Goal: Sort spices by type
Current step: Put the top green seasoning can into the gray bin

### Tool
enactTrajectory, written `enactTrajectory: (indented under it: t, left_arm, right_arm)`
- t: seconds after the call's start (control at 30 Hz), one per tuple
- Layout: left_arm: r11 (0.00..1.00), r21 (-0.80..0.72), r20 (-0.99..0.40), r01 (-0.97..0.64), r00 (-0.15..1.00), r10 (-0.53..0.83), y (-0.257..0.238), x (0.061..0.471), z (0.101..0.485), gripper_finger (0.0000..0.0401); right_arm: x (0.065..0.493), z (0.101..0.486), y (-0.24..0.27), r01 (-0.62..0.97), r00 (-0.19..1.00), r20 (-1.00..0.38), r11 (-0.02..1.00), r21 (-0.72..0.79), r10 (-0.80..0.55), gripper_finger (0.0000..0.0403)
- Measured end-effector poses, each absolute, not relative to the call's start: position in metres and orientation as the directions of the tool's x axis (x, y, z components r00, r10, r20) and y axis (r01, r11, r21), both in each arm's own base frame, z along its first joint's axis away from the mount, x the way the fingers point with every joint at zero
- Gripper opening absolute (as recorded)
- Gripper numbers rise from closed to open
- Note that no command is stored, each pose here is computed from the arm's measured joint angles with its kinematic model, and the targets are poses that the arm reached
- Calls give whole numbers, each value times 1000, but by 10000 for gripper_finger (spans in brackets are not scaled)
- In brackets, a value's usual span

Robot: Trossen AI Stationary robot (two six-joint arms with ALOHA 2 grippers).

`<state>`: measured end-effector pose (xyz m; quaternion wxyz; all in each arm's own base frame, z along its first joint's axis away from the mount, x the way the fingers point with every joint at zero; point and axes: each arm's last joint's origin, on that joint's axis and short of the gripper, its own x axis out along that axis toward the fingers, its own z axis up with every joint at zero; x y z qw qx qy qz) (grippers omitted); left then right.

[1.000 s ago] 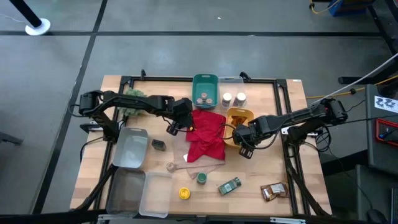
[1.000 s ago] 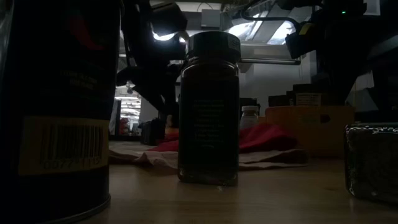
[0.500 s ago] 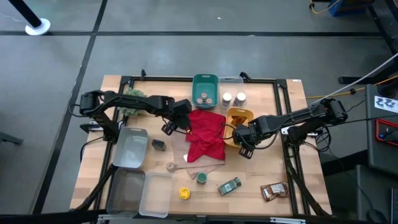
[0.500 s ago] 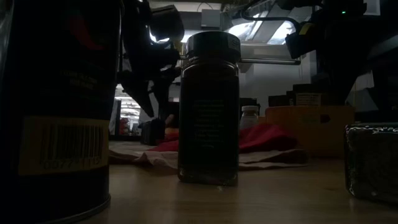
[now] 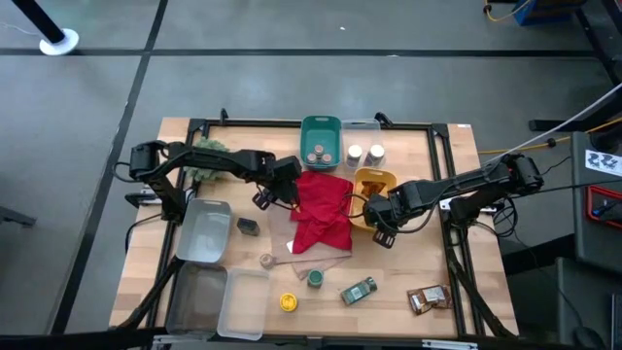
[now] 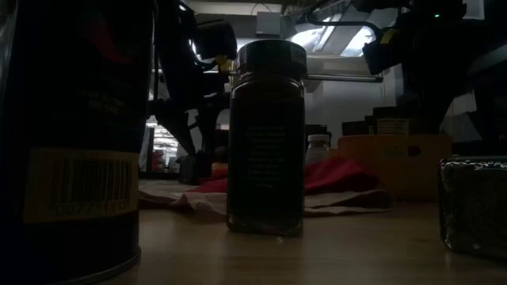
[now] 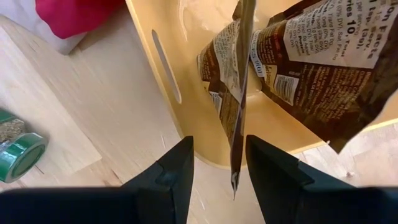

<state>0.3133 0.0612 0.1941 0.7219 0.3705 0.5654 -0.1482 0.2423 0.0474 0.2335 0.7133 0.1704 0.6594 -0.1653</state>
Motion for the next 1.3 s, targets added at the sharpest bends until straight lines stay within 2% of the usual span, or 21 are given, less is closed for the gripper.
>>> enactTrajectory:
  t: [0.53,0.67,0.87,1.3]
  left_arm:
    - [705,320,-946,633,256,200,71,316,176,174]
    - [704,315,-947,637,253,195,69,317,174,157]
    - [754,312,-947,579,258,194,69,317,174,103]
    - [814,351,-923,462,316,219,51,316,193,103]
  right_arm:
    - [243,234,47,460,80,-997,887,28,-10,145]
    - [243,234,48,460,82,-997,887,29,-10,145]
    - [243,234,48,460,84,-996,887,30,-10,145]
    - [243,234,48,460,87,-996,887,32,-9,145]
